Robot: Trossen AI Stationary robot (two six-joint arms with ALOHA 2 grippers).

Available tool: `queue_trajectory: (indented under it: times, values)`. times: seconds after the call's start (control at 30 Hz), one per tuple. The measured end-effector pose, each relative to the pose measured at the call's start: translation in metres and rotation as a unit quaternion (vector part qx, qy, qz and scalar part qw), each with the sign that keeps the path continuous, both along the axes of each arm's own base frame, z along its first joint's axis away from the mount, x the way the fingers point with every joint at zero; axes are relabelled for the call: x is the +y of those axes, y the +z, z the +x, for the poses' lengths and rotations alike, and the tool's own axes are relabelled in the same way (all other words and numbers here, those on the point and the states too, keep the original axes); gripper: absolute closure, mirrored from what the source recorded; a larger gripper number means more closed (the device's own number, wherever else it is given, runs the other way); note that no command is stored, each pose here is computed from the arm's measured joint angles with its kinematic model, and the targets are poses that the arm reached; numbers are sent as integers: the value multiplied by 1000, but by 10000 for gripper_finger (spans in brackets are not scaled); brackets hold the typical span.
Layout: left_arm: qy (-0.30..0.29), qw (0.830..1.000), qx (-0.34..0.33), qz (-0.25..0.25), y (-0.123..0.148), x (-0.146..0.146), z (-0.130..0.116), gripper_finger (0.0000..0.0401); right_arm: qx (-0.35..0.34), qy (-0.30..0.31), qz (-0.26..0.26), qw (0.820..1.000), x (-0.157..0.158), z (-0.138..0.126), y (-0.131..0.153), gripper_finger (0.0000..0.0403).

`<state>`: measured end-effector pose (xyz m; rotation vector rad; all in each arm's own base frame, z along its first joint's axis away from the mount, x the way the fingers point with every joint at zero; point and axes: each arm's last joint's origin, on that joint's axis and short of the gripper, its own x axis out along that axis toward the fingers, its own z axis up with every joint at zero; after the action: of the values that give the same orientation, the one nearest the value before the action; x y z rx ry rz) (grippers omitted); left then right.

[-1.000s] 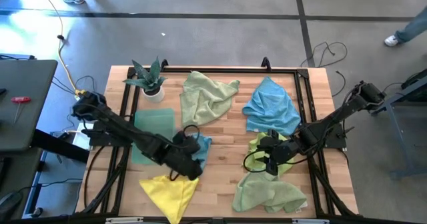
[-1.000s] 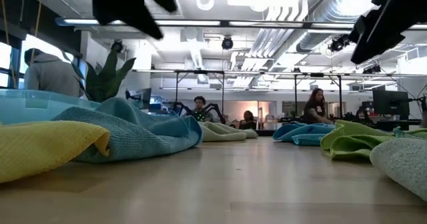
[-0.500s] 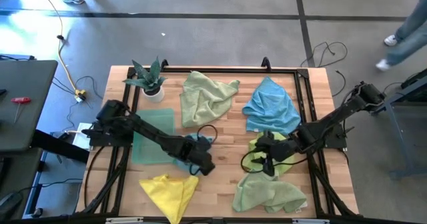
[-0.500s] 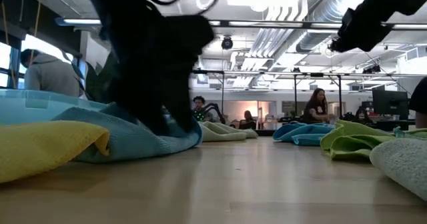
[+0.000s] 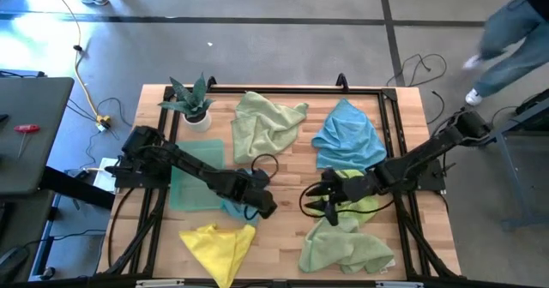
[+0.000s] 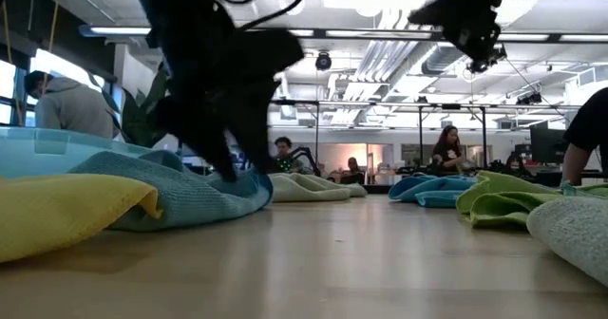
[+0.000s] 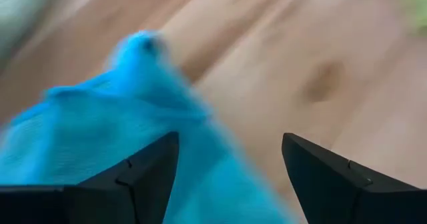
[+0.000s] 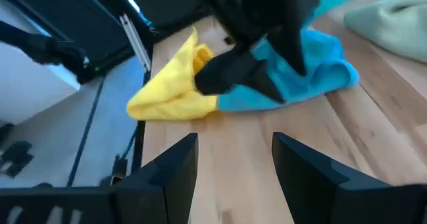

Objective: Fold microfiber towels
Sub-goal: Fold the bottom blue microfiber towel

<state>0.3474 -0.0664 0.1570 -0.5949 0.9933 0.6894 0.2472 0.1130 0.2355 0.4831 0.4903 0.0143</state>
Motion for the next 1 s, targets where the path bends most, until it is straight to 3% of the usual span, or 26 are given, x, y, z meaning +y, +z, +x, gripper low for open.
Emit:
queue_trajectory:
  times: [0.43,0.63,0.8,1.0]
  values:
    - [7,1000,27,4,0,3,-6,144,14,-31,9,999,-10,8,-8,219]
    - [28,993,100,53,7,12,-26,144,-4,-70,2,998,-12,10,-6,219]
    - [45,990,126,47,-9,18,-32,144,-9,-143,-40,989,-17,13,-12,219]
    - [91,985,139,52,-21,25,-41,144,6,-153,-39,987,-24,32,-34,219]
